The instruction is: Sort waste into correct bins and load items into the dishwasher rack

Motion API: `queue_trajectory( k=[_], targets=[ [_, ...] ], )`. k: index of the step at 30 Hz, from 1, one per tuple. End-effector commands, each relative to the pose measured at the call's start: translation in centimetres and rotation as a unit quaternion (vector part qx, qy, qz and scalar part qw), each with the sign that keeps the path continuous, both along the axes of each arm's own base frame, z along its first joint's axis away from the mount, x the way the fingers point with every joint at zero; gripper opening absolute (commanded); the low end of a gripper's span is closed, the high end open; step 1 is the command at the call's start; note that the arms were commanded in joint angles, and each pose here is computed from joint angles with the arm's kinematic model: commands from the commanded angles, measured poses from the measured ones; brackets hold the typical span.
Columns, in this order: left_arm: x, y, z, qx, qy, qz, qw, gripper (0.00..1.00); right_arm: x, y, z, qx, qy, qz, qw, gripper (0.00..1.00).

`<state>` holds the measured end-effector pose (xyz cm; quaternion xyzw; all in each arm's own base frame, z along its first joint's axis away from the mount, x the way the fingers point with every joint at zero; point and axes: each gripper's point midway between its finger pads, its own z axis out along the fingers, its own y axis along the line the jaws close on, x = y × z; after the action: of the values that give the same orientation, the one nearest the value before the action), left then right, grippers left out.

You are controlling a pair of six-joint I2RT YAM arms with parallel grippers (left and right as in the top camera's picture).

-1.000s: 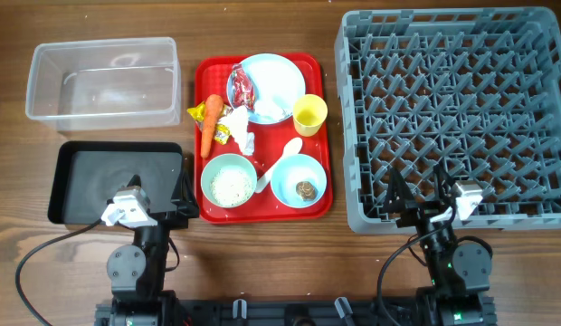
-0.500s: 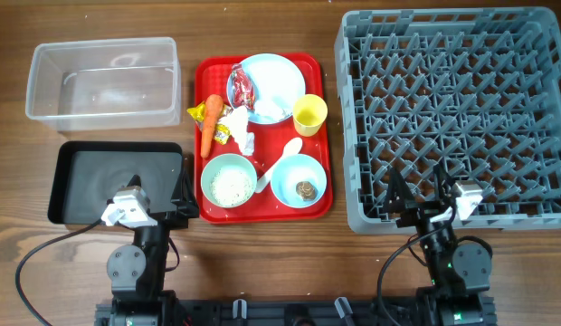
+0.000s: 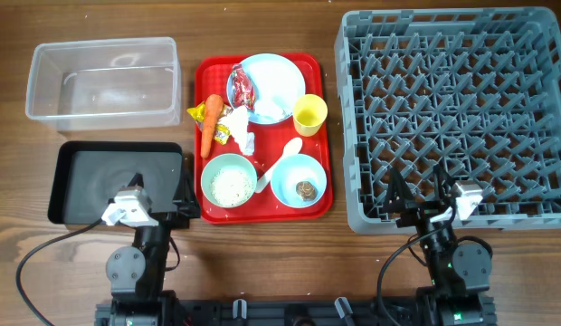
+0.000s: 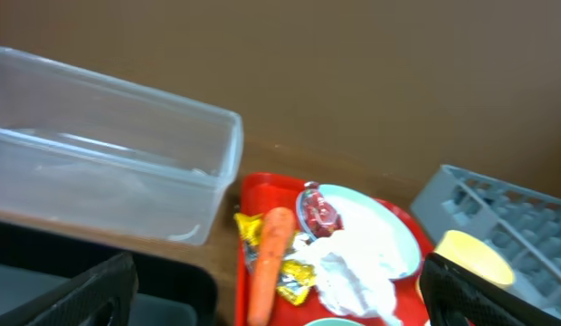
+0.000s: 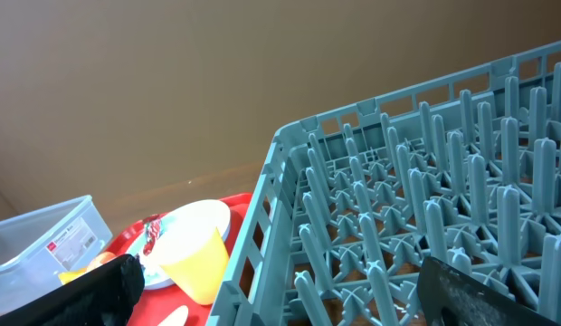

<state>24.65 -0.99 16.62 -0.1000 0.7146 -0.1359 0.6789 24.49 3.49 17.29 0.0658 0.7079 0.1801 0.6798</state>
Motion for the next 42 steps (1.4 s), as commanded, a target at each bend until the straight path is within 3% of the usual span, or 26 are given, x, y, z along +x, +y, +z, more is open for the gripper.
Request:
queue_trajectory(
  k=[1, 13, 26, 35, 42],
  targets=[
    [-0.1, -1.3, 0.3, 0.008, -0.010, -0.040, 0.999, 1.00, 0.0, -0.1, 0.1, -0.003, -0.005, -0.003, 1.000, 1.00],
    [-0.4, -1.5, 1.5, -0.004, -0.012, -0.043, 0.999, 1.00, 0.0, -0.1, 0.1, -0.003, -0.005, -0.003, 1.000, 1.00],
    [-1.7, -1.8, 12.0, -0.003, 0.032, -0.053, 0.998, 1.00, 0.0, -0.1, 0.1, -0.003, -0.005, -0.003, 1.000, 1.00],
    [2.8, -2.1, 16.2, 0.011, 0.199, -0.064, 0.978, 1.00, 0.0, -0.1, 0.1, -0.003, -0.005, -0.003, 1.000, 1.00],
    [6.9, -3.7, 15.0, 0.011, 0.375, -0.088, 0.923, 1.00, 0.0, -0.1, 0.1, -0.003, -0.005, -0.003, 1.000, 1.00]
  ],
)
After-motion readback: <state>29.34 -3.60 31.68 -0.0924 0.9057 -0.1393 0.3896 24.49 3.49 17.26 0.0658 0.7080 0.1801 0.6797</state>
